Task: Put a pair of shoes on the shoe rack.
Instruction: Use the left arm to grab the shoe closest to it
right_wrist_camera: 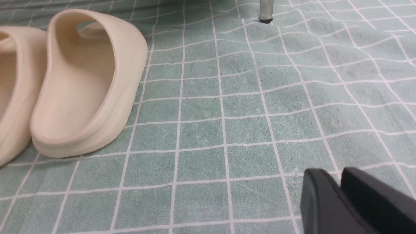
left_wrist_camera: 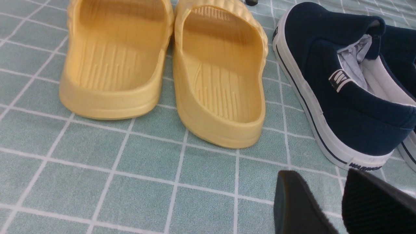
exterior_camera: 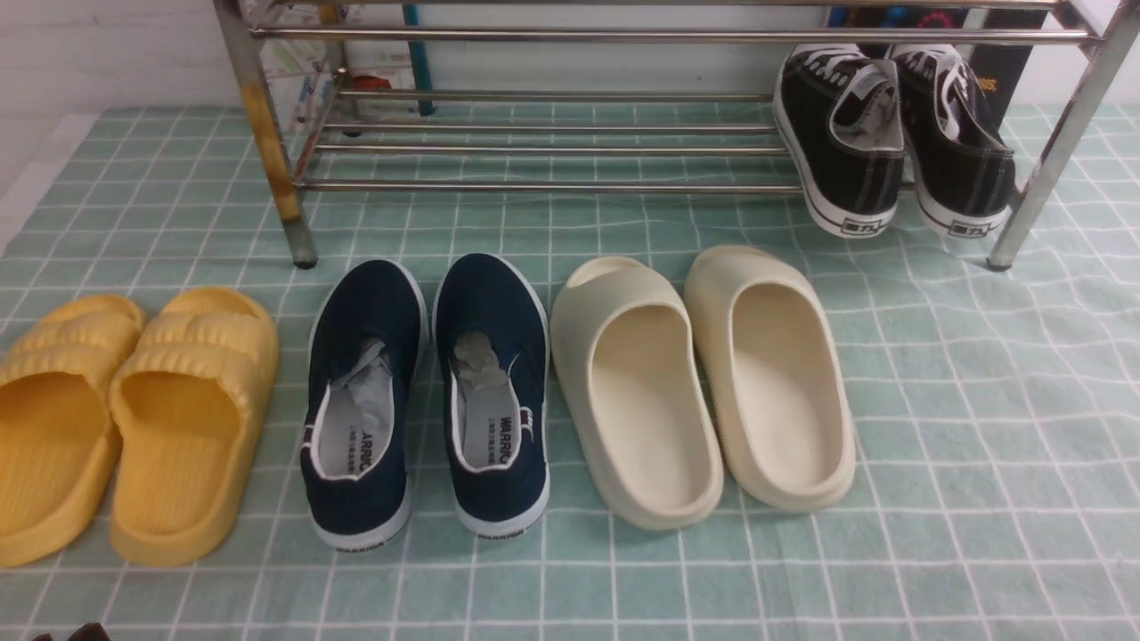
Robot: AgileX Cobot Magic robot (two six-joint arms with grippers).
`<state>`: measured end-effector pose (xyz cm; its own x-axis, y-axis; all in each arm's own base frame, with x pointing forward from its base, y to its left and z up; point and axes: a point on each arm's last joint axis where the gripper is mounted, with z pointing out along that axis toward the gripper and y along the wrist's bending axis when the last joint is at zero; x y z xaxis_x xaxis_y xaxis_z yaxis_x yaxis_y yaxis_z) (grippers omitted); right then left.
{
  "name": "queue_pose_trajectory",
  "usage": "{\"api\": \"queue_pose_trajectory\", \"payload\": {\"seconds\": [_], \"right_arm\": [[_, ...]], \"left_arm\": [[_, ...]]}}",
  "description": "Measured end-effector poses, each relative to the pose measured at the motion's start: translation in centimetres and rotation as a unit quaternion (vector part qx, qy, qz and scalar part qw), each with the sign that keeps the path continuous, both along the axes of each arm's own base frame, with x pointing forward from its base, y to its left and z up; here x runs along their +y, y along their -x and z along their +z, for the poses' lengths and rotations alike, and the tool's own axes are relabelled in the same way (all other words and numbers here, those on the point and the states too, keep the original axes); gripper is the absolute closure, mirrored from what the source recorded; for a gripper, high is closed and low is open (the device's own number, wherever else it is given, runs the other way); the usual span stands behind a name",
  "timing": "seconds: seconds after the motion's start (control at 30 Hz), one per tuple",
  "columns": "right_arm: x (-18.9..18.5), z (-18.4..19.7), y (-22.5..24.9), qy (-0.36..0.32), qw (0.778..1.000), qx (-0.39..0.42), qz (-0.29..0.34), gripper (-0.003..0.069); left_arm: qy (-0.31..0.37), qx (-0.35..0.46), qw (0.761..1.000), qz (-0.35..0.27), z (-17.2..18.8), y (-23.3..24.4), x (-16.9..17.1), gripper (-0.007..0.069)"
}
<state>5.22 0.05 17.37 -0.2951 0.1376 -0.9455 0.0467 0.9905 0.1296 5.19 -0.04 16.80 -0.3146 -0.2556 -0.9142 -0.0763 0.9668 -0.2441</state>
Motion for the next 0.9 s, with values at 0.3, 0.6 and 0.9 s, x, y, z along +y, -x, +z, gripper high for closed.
{"api": "queue_pose_trajectory", "payload": {"seconds": [0.3,0.6,0.9], "right_arm": [[0.00,0.00,0.00,0.000,1.000,0.000,0.000,0.0514],[0.00,0.00,0.00,0.000,1.000,0.000,0.000,0.0513],[0.00,0.00,0.00,0.000,1.000,0.000,0.000,0.0510]], "left_arm": [[0.000,-0.001,1.000,0.000,0.02,-0.01,0.00,0.0386],[0.000,-0.002,1.000,0.000,0.03,-0.01,0.00,0.0386],[0.000,-0.004,1.000,0.000,0.06,-0.02,0.00,0.0386]]}}
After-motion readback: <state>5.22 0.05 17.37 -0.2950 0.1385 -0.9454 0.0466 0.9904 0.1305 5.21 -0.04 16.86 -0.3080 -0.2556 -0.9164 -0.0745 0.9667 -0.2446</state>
